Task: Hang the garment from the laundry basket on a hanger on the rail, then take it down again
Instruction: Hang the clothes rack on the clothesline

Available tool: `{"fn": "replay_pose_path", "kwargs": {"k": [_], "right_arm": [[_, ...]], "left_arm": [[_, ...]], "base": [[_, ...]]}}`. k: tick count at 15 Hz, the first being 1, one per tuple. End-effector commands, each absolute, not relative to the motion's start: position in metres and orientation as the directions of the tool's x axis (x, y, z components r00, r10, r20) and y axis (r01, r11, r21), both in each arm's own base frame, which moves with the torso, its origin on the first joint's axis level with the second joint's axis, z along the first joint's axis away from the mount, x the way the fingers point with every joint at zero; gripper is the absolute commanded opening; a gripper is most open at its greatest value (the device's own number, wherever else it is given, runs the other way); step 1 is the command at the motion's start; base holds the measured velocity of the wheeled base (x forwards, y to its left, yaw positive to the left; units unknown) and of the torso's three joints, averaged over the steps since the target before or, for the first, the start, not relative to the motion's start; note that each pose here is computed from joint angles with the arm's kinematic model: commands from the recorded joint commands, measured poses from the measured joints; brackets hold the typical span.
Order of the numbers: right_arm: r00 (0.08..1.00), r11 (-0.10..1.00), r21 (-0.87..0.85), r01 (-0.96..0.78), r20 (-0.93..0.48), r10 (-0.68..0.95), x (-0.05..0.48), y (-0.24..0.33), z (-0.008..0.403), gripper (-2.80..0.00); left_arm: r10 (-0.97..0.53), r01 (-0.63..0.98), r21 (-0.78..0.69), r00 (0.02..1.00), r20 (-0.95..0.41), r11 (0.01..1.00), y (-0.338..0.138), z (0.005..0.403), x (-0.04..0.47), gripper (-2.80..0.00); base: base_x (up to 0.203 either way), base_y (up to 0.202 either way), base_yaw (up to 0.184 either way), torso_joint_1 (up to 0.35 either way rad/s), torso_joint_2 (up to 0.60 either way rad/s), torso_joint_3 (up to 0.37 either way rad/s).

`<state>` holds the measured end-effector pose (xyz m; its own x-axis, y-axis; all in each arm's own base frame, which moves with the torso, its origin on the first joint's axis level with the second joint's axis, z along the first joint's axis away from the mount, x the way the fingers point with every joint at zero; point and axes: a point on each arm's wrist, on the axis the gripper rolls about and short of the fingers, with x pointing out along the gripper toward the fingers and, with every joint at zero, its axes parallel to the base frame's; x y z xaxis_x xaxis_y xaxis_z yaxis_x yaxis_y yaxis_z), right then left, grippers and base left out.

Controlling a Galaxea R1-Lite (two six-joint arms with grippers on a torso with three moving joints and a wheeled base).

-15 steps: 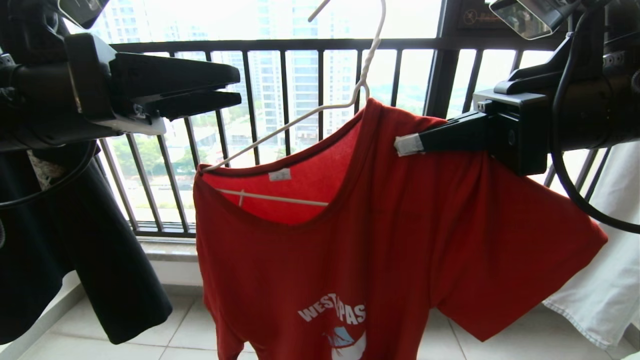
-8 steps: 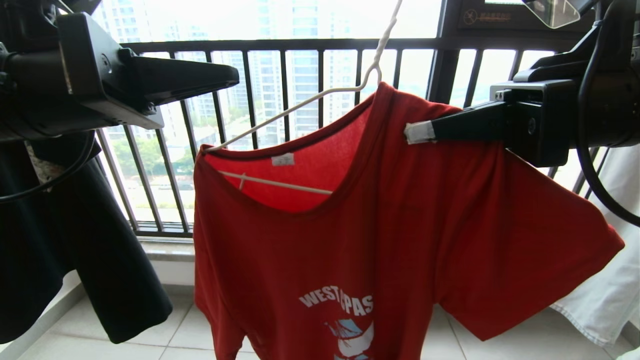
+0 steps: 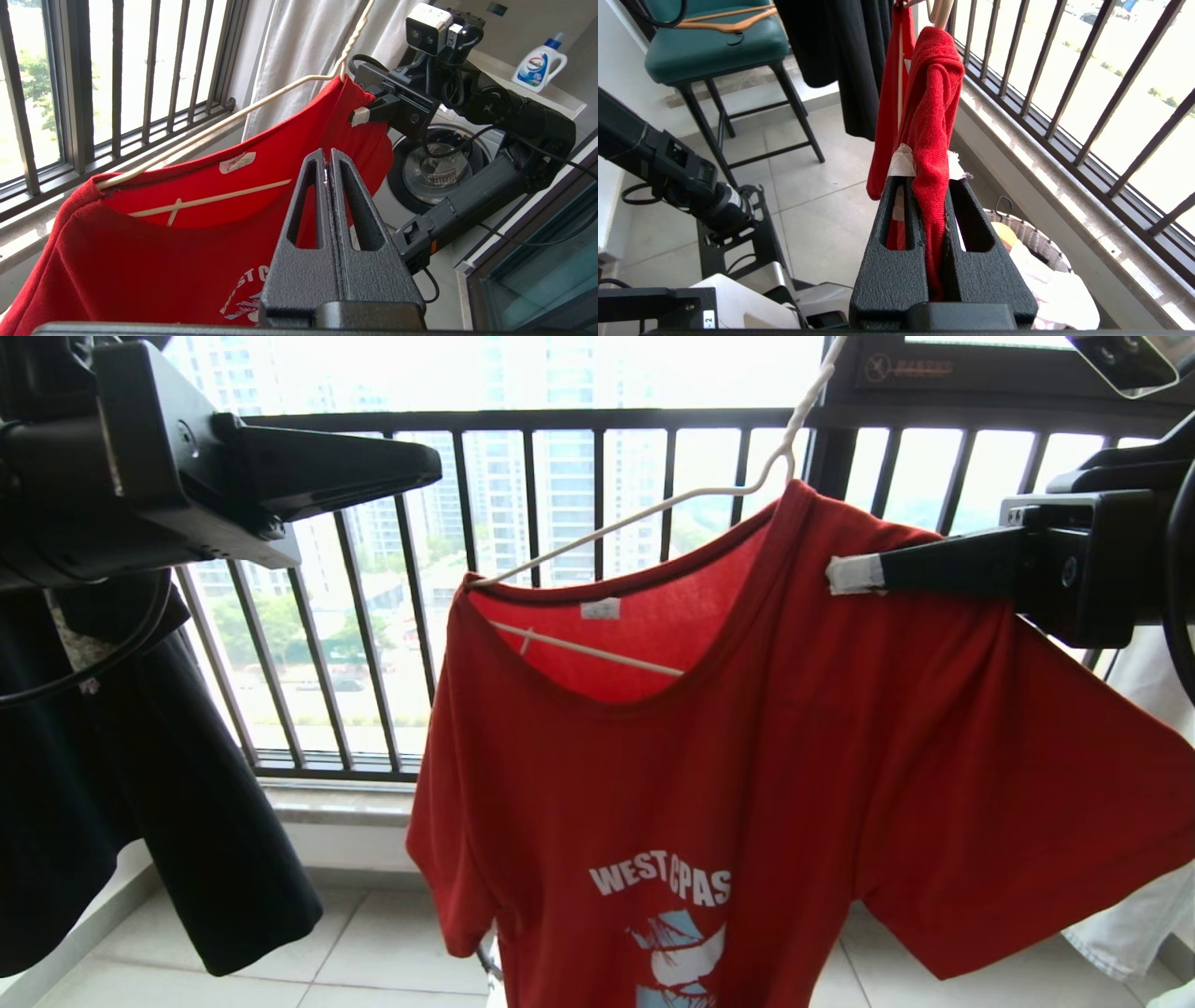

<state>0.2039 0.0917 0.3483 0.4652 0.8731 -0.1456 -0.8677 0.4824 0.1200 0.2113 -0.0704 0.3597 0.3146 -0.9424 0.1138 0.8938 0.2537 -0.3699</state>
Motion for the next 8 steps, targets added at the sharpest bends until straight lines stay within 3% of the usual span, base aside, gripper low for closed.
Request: {"fn": "replay_pose_path", "kwargs": {"k": [1, 8], "right_arm": [[0.52, 0.534, 0.111, -0.838, -0.133, 0.844, 0.194, 0.074, 0.35, -2.8], [0.699, 0.711, 0.088, -0.698, -0.13, 0.703, 0.166, 0.038, 0.343, -2.8]], "left_arm": [[-0.943, 0.895, -0.368, 0.312, 0.116, 0.25, -0.07, 0.36, 0.211, -2.8], [-0.939, 0.887, -0.378, 0.326, 0.111, 0.263, -0.071, 0.357, 0.216, -2.8]], "base": [[0.0, 0.0, 0.0, 0.0, 0.0, 0.0], [0.0, 0.0, 0.0, 0.0, 0.0, 0.0]]}}
